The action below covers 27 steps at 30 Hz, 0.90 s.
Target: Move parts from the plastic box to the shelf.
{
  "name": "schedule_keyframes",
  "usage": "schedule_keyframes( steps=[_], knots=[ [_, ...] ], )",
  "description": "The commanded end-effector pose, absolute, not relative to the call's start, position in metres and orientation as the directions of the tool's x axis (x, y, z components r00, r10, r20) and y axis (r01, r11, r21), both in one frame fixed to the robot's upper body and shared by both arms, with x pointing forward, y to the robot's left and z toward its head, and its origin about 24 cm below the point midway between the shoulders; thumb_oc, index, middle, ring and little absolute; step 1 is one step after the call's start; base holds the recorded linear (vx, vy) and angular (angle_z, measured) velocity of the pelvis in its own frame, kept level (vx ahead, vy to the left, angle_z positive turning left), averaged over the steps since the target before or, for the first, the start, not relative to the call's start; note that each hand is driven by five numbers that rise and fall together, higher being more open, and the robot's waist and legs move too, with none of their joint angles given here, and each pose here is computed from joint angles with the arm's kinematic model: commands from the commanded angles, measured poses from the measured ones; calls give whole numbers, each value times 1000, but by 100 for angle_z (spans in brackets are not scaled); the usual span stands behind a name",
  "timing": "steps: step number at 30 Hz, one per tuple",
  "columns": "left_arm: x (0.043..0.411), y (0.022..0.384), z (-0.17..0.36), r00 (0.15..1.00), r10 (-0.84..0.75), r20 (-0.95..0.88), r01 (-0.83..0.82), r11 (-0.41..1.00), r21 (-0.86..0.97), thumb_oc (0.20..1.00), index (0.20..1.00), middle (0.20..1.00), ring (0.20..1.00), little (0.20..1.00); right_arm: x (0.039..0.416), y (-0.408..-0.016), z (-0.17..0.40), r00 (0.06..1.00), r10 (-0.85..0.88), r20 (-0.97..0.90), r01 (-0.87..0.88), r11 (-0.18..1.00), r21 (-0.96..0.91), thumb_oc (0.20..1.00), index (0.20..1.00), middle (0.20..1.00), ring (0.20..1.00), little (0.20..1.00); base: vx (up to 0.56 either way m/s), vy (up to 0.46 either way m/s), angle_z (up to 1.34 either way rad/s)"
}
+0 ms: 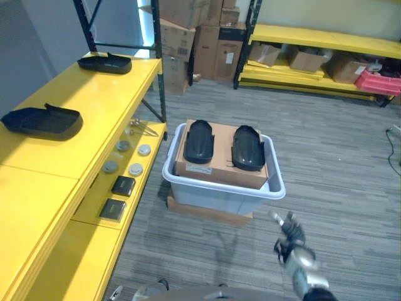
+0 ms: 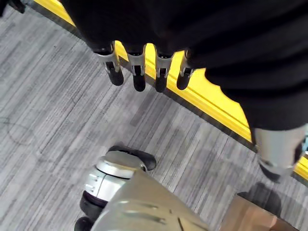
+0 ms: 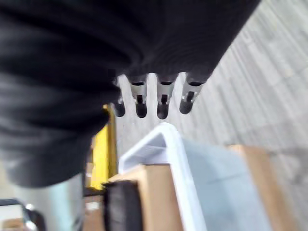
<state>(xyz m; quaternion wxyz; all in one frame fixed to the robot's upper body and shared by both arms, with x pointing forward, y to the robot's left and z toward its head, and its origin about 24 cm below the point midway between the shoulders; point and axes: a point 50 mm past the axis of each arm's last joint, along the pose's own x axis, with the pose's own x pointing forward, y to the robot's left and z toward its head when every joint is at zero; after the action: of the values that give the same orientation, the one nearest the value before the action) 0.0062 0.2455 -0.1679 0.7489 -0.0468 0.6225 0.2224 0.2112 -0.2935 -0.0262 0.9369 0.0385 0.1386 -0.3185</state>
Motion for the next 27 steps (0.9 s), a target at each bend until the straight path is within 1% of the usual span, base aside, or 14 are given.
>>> schedule_keyframes(
  steps=[1,4,5,8,11,13,16,18,19,20,23,24,27],
  knots=[
    [20,255,-165,175,285,-942,-339,916,214,1000,1000,1000,1000,1000,232,-331,52,689,-717,107,724,688,-44,1000,1000,1000,1000,1000,28,-10,3],
    [22,258,-164,178,288,-941,-351,912,212,1000,1000,1000,1000,1000,237,-344,102,633,-715,297,756,654,-37,1000,1000,1000,1000,1000,26,-8,1],
    [22,259,-164,176,289,-941,-351,912,214,1000,1000,1000,1000,1000,237,-347,123,602,-703,379,769,638,-39,1000,1000,1000,1000,1000,70,-22,-2],
    [20,258,-164,171,292,-941,-328,917,225,1000,1000,1000,1000,1000,240,-356,147,581,-696,422,786,615,-68,1000,1000,1000,1000,1000,88,-30,-1],
    [20,258,-164,171,289,-942,-307,924,228,1000,1000,1000,1000,1000,246,-364,155,598,-683,419,784,606,-132,1000,1000,1000,1000,1000,59,-12,2],
    [24,258,-164,184,280,-942,-297,929,219,1000,1000,1000,1000,1000,254,-367,160,590,-696,409,796,587,-149,1000,1000,1000,1000,1000,-2,3,3],
    [40,261,-161,234,257,-938,-275,942,190,1000,1000,1000,1000,1000,262,-379,165,538,-749,387,837,528,-144,1000,1000,1000,1000,1000,-61,-3,12],
    [49,262,-160,258,248,-934,-267,947,178,1000,1000,1000,1000,1000,264,-385,168,520,-766,379,849,512,-131,1000,1000,1000,1000,1000,-144,14,10],
    [57,261,-159,284,241,-928,-263,950,167,1000,1000,1000,1000,1000,265,-393,173,492,-782,383,866,485,-122,1000,1000,1000,1000,1000,-345,30,18],
    [81,259,-155,356,219,-909,-252,959,132,1000,1000,1000,1000,1000,268,-411,186,438,-805,400,894,437,-99,1000,1000,1000,1000,1000,-335,24,17],
    [90,258,-153,382,206,-901,-250,962,114,1000,1000,1000,1000,1000,270,-416,194,431,-804,409,897,432,-96,1000,1000,1000,1000,1000,-141,4,15],
    [98,257,-151,410,193,-891,-238,966,100,1000,1000,1000,1000,1000,273,-418,202,427,-802,417,897,433,-84,1000,1000,1000,1000,1000,-132,1,11],
    [107,255,-148,447,173,-878,-233,970,73,1000,1000,1000,1000,1000,280,-415,212,437,-791,428,891,445,-87,1000,1000,1000,1000,1000,-86,5,2]
  ],
)
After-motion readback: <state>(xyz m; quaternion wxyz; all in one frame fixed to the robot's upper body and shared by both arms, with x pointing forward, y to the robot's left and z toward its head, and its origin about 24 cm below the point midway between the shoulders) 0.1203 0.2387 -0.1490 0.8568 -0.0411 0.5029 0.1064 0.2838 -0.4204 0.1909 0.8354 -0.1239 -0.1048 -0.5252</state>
